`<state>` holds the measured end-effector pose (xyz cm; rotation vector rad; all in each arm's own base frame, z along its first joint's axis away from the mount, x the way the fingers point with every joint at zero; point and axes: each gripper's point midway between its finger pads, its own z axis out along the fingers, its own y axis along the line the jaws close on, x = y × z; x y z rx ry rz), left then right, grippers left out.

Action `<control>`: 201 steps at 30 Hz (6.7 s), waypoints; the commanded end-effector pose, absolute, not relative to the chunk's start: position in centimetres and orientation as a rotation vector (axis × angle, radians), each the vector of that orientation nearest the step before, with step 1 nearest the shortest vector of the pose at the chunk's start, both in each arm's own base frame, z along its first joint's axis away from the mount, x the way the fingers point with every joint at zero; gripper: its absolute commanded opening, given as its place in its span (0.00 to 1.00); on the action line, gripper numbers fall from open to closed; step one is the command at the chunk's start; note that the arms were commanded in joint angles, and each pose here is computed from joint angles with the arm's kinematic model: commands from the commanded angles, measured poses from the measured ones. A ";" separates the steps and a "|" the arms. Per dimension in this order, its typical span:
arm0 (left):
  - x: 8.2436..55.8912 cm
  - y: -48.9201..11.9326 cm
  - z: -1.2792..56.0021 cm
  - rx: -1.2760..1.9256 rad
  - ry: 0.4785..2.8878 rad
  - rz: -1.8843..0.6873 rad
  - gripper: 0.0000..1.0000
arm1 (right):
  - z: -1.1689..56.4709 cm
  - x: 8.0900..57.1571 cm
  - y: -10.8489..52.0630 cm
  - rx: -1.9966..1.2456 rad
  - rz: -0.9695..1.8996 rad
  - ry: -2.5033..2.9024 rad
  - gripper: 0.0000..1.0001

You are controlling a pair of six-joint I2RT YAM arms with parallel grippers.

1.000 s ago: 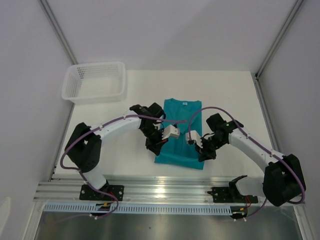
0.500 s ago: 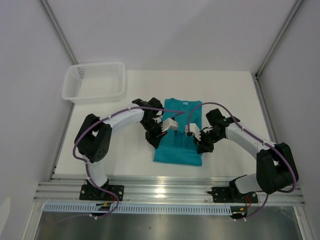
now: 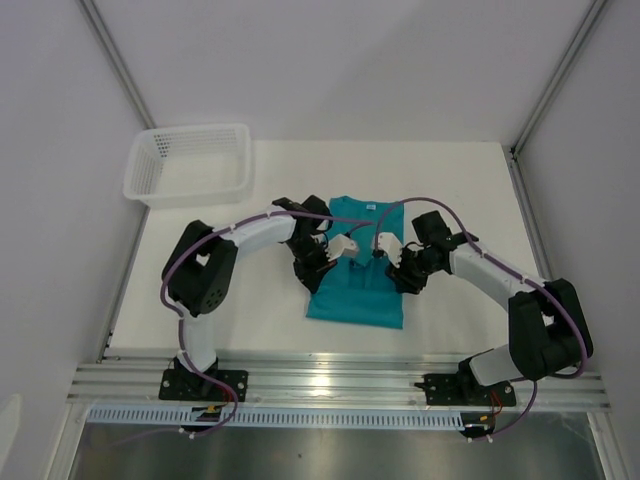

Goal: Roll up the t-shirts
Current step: Roll the tshirt

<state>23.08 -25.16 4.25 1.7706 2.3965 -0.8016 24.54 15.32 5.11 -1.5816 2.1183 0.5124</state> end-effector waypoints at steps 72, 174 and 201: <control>18.4 -25.5 0.9 2.122 1.613 -0.287 0.48 | 5.1 16.3 17.6 -1.834 0.372 1.717 0.48; 29.0 -23.5 13.4 1.468 2.276 -0.732 0.37 | 12.1 25.0 17.5 -1.221 0.502 2.122 0.21; 24.0 -27.6 7.4 1.616 2.350 -0.896 0.39 | 5.6 23.2 20.7 -1.235 0.737 2.208 0.10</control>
